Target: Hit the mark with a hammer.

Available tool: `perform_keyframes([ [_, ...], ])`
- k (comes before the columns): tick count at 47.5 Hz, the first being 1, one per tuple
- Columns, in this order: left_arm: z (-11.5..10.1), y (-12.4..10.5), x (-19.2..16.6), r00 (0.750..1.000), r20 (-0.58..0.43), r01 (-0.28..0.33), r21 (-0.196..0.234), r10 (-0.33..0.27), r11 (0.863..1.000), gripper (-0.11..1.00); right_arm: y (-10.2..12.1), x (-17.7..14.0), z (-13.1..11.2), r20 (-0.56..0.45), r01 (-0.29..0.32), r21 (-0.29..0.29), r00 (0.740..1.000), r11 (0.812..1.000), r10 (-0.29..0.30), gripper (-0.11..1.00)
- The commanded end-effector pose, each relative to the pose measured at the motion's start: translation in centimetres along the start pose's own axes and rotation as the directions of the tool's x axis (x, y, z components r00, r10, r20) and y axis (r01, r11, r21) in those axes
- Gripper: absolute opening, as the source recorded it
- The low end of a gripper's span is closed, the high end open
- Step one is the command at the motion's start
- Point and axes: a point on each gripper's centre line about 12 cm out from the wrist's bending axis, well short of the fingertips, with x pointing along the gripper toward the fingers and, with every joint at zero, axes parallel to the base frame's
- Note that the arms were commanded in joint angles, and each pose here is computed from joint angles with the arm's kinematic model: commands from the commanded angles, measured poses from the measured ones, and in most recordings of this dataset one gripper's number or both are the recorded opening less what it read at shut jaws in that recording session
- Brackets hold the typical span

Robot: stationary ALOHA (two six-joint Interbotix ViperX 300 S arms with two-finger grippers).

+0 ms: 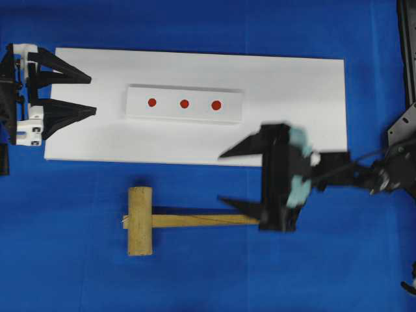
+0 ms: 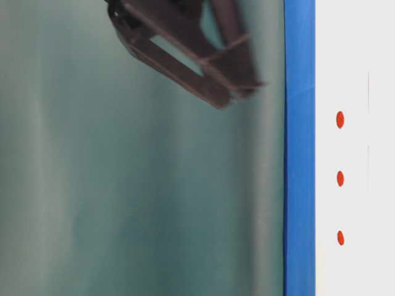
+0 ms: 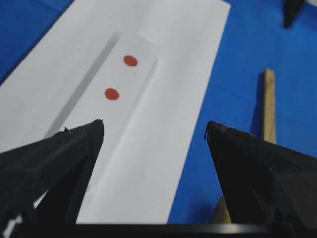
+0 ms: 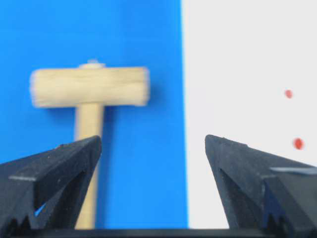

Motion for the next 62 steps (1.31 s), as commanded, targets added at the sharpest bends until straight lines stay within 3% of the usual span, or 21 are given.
perform_keyframes([
  [1, 0.5, -0.3, -0.3, 1.000, 0.020, 0.012, 0.015, -0.012, 1.000, 0.81, -1.4, -1.5, 1.5, 0.054, 0.017, 0.021, 0.998, 1.000, -0.018, 0.85],
  [11, 0.7, -0.4, -1.1, 0.999, 0.039, 0.015, 0.106, -0.019, 0.994, 0.81, -4.6, -4.8, 1.4, 0.102, 0.057, 0.025, 0.993, 0.998, -0.059, 0.85],
  [20, 0.8, -0.4, -2.2, 0.997, 0.072, 0.018, 0.167, -0.031, 0.986, 0.81, -5.9, -8.4, 1.2, 0.170, 0.041, 0.028, 0.984, 0.999, -0.045, 0.85],
  [35, -0.1, -0.5, -4.5, 0.990, 0.122, 0.039, 0.256, -0.073, 0.966, 0.81, -8.1, -12.4, -2.4, 0.216, 0.027, 0.040, 0.976, 0.999, -0.035, 0.85],
  [50, -1.1, -0.4, -5.7, 0.990, 0.114, 0.049, 0.303, -0.088, 0.952, 0.80, -10.1, -13.8, -7.5, 0.192, 0.043, 0.040, 0.980, 0.998, -0.050, 0.84],
  [62, -2.8, 0.0, -5.6, 0.992, 0.087, 0.061, 0.336, -0.095, 0.940, 0.80, -10.7, -13.7, -9.5, 0.161, 0.048, 0.031, 0.986, 0.998, -0.052, 0.84],
])
